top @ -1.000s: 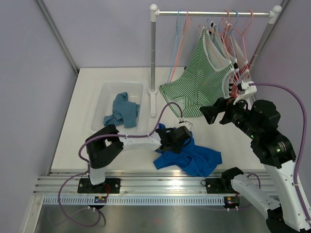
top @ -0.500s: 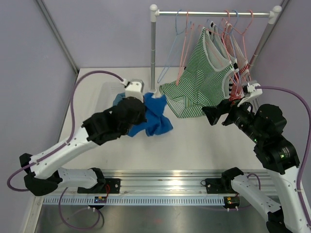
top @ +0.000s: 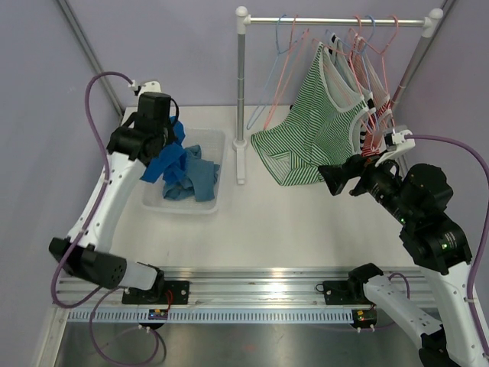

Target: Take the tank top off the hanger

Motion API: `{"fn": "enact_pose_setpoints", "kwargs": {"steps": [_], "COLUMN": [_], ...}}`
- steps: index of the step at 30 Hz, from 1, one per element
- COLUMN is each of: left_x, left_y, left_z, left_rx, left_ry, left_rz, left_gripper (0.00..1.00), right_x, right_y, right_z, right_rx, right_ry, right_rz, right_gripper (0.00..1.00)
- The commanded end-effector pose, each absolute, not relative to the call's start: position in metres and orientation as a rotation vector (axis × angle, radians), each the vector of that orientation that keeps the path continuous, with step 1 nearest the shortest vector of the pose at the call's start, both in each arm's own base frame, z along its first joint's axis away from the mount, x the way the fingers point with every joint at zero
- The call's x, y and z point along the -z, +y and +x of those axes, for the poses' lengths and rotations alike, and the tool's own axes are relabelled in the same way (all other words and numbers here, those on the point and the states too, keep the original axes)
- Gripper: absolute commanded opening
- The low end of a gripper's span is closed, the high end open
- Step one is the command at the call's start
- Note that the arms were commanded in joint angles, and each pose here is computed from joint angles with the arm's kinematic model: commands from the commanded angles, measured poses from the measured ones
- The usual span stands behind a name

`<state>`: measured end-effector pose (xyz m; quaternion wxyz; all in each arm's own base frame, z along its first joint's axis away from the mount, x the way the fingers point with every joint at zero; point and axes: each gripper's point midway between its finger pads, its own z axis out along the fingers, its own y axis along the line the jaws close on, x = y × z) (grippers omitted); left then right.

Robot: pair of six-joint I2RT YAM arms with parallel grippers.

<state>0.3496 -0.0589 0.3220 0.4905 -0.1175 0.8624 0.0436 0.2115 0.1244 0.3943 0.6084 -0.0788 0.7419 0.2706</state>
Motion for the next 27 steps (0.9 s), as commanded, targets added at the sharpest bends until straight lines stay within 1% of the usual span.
{"fn": "enact_pose_setpoints", "kwargs": {"steps": [1, 5, 7, 8, 9, 12, 14, 17, 19, 21, 25, 26, 27], "left_x": [-0.308, -0.276, -0.257, -0.256, -0.237, -0.196, -0.159, -0.123, -0.108, -0.091, -0.085, -0.087, -0.092], "left_y": [-0.086, -0.114, -0.132, -0.138, -0.143, -0.138, -0.124, -0.092, -0.083, -0.093, -0.107, -0.108, -0.109], "left_z": [0.393, 0.419, 0.421, 0.427, 0.424, 0.432, 0.434, 0.434, 0.435, 0.432, 0.43, 0.43, 0.431], "left_rx": [0.07, 0.173, 0.244, 0.281, 0.314, 0.324, 0.297, 0.201, 0.178, 0.225, 0.289, 0.296, 0.306], "left_ry": [2.16, 2.241, 2.291, 2.269, 2.307, 2.388, 2.466, 2.503, 2.507, 2.563, 2.591, 2.587, 2.576], "left_rz": [-0.186, -0.13, -0.092, -0.087, -0.081, -0.171, -0.282, -0.452, -0.491, -0.455, -0.416, -0.418, -0.414], "left_gripper": [0.0, 0.0, 0.0, 0.0, 0.0, 0.0, 0.0, 0.0, 0.0, 0.0, 0.0, 0.0, 0.04], "right_x": [-0.414, -0.409, -0.405, -0.403, -0.402, -0.4, -0.398, -0.396, -0.393, -0.397, -0.399, -0.409, -0.411], "right_y": [0.129, 0.134, 0.137, 0.137, 0.137, 0.138, 0.139, 0.138, 0.136, 0.131, 0.122, 0.119, 0.109], "right_z": [0.212, 0.216, 0.219, 0.219, 0.22, 0.22, 0.221, 0.221, 0.225, 0.228, 0.246, 0.249, 0.257], "right_rx": [-0.658, -0.678, -0.684, -0.681, -0.682, -0.684, -0.686, -0.677, -0.657, -0.627, -0.543, -0.524, -0.461], "right_ry": [1.638, 1.643, 1.653, 1.658, 1.663, 1.666, 1.671, 1.681, 1.699, 1.708, 1.735, 1.721, 1.726], "right_rz": [-0.191, -0.197, -0.199, -0.201, -0.205, -0.207, -0.21, -0.207, -0.195, -0.17, -0.119, -0.103, -0.06], "right_gripper": [1.0, 1.0, 1.0, 1.0, 1.0, 0.99, 0.99, 1.0, 1.0, 0.99, 0.99, 1.0, 0.99]}}
